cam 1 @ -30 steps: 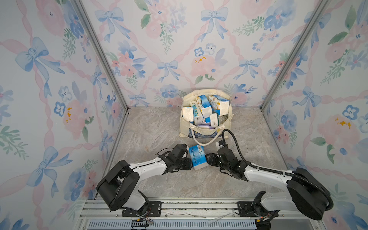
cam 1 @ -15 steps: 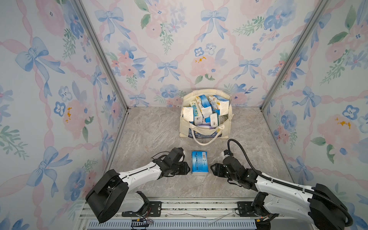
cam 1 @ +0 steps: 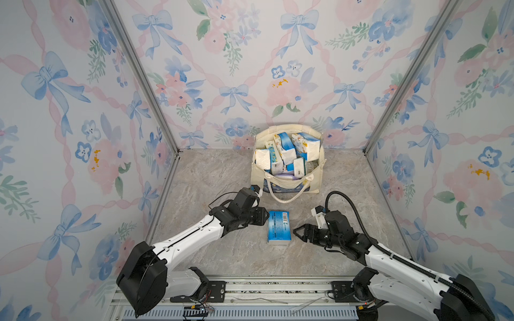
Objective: Put tissues into the canvas bag
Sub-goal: Move the pack of facial tissues to the center of the board, then pick up the pack of facial tissues from the center of the board.
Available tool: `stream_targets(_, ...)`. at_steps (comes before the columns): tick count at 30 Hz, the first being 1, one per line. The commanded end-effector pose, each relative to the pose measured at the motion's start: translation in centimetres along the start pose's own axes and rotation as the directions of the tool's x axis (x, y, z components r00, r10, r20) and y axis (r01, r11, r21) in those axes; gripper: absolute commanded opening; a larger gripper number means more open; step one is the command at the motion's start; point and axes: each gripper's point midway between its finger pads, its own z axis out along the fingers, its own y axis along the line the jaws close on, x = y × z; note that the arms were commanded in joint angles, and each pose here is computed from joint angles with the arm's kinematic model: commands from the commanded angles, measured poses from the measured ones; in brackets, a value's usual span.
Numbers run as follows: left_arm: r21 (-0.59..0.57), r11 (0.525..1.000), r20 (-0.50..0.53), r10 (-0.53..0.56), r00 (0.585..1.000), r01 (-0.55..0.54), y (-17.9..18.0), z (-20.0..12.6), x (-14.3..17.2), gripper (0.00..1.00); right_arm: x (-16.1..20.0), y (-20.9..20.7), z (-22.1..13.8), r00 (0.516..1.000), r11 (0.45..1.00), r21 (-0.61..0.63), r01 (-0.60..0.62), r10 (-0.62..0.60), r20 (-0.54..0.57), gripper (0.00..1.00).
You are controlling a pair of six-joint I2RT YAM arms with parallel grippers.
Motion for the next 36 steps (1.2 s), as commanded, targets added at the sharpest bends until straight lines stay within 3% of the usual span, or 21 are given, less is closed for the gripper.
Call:
stream_targets(1,-0.04,0.996,-0.048,0.073,0.996,-0.075,0.1,1.6,0.6,0.34,0.9,0.2,0.7,0.999,0.999,-0.031,-0.013,0.012,-0.05,0.81)
stream_targets(8,-0.033,0.993,-0.088,0.108,0.99,-0.111,-0.6,3.8,0.9,0.31,1.2,0.2,1.6,0.998,1.0,-0.025,-0.019,0.017,-0.068,0.86)
stream_targets(18,-0.104,0.989,-0.172,0.083,0.982,-0.102,2.2,6.0,3.1,0.25,1.9,0.8,2.8,0.994,0.999,-0.031,-0.012,0.009,-0.111,0.9)
stream_targets(36,-0.138,0.989,-0.223,0.019,0.975,-0.051,4.6,6.7,4.7,0.22,2.9,2.4,5.3,0.983,0.985,-0.143,-0.091,0.066,-0.168,0.97)
